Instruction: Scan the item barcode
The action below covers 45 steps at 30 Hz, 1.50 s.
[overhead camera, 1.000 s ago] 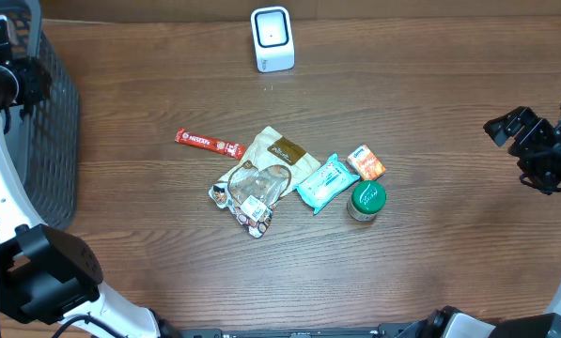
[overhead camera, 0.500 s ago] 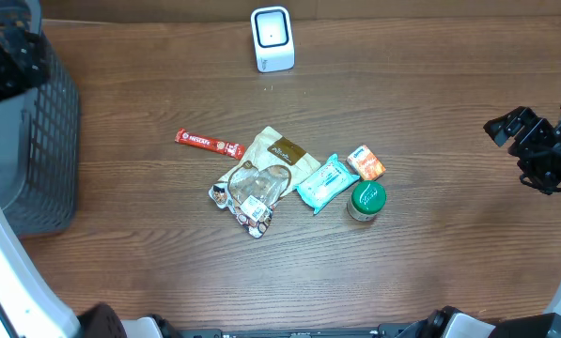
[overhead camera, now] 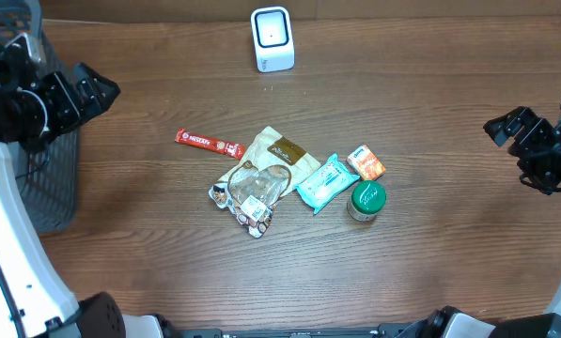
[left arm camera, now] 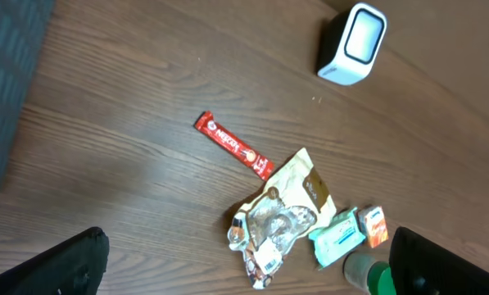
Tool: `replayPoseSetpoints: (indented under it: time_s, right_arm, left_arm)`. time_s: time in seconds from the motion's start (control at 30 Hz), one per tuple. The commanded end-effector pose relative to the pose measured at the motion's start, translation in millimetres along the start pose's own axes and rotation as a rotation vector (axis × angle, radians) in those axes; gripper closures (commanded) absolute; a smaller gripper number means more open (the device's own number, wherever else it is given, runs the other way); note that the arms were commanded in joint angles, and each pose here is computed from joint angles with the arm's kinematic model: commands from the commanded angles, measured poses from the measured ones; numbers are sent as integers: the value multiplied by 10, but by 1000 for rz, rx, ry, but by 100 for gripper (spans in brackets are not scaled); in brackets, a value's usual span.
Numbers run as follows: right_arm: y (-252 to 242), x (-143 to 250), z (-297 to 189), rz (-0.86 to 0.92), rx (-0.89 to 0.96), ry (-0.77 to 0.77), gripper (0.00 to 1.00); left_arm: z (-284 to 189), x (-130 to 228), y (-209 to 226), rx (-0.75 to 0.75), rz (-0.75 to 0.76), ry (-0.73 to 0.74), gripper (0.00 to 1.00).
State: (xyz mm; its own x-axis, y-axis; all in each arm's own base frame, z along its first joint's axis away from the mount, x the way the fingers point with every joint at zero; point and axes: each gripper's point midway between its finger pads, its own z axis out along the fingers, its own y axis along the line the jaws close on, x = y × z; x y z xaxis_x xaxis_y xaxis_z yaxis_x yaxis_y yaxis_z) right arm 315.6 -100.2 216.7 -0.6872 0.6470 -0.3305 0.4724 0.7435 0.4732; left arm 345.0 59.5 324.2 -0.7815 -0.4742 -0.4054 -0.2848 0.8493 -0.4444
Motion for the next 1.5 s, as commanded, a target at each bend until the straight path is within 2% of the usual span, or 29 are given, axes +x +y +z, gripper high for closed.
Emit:
replayPoseSetpoints:
  time_s: [0.0, 0.43, 1.47]
  right_arm:
    - [32, -65, -54, -2, -5, -24, 0]
    - [32, -65, -54, -2, -5, -24, 0]
    - [31, -65, -50, -2, -5, -23, 0]
  left_arm:
    - [151, -5, 34, -3, -33, 40, 0]
    - [490, -31, 188, -19, -73, 126, 0]
    - [511, -31, 198, -20, -76, 131, 0]
